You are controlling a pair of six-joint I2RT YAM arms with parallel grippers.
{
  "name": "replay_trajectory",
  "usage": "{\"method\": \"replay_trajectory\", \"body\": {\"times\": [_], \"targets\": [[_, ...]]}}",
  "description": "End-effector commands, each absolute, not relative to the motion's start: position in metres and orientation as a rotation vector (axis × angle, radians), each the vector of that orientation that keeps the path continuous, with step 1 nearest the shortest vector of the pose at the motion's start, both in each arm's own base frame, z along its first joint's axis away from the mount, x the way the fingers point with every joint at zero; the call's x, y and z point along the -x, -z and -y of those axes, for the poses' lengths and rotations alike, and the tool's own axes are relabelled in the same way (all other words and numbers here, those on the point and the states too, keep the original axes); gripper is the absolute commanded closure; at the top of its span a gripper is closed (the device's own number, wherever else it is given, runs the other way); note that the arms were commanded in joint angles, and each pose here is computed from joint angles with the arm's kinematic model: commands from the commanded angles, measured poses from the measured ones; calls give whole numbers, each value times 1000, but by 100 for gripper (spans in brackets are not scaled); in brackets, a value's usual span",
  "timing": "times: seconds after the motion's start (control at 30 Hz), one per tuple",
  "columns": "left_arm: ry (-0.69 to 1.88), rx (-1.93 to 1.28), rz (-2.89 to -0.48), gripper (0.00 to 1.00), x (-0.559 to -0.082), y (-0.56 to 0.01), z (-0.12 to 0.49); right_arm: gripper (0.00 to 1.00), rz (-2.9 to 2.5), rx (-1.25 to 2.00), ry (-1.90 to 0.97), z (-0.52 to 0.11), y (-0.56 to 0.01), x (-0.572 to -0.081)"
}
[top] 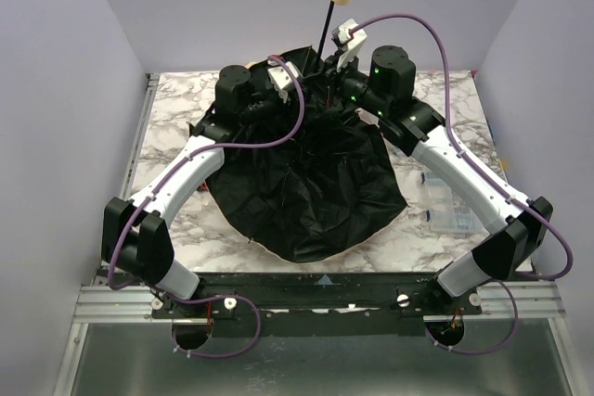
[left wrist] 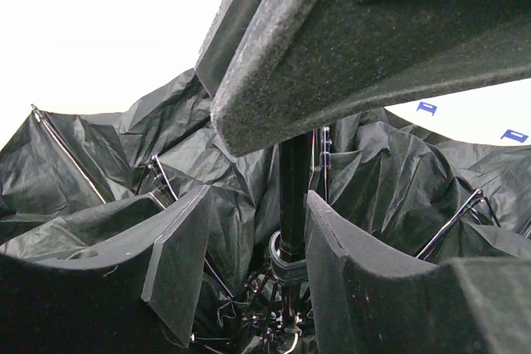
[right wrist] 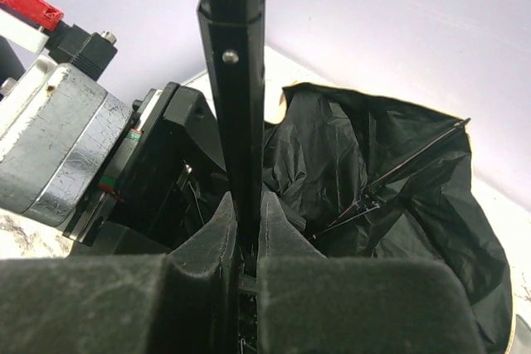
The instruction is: Open the umbrella
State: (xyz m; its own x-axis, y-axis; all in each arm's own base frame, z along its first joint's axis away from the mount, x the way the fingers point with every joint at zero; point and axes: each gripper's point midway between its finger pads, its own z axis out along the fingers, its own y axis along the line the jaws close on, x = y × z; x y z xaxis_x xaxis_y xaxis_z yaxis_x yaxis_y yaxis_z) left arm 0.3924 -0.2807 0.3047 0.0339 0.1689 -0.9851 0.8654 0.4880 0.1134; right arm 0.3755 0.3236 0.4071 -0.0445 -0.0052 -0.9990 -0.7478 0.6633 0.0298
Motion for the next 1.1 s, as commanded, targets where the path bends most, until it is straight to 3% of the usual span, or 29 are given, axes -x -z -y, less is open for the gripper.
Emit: {"method": "replay_trajectory", "body": {"times": [0.0,0.27,0.43,0.63,0.8,1.07], "targets": [[685,-954,-1996,51,-375,-152,237,100,-839,442,-687,-266,-636,-308],[681,-926,-2101,53,-374,-142,233,100,-819,428,-676,-260,-643,-306],[680,-907,-2152,43,-364,-137,228,100,-779,434,-674,-258,-653,-301],[715,-856,-2220,49,-357,-135,226,100,-748,437,-678,-256,-659,-295],[729,-862,-2214,43,-345,-127,223,100,-744,423,-674,-252,-663,-293],[709,-878,-2153,55,-348,-137,223,100,-737,434,-679,-252,-663,-289]]}}
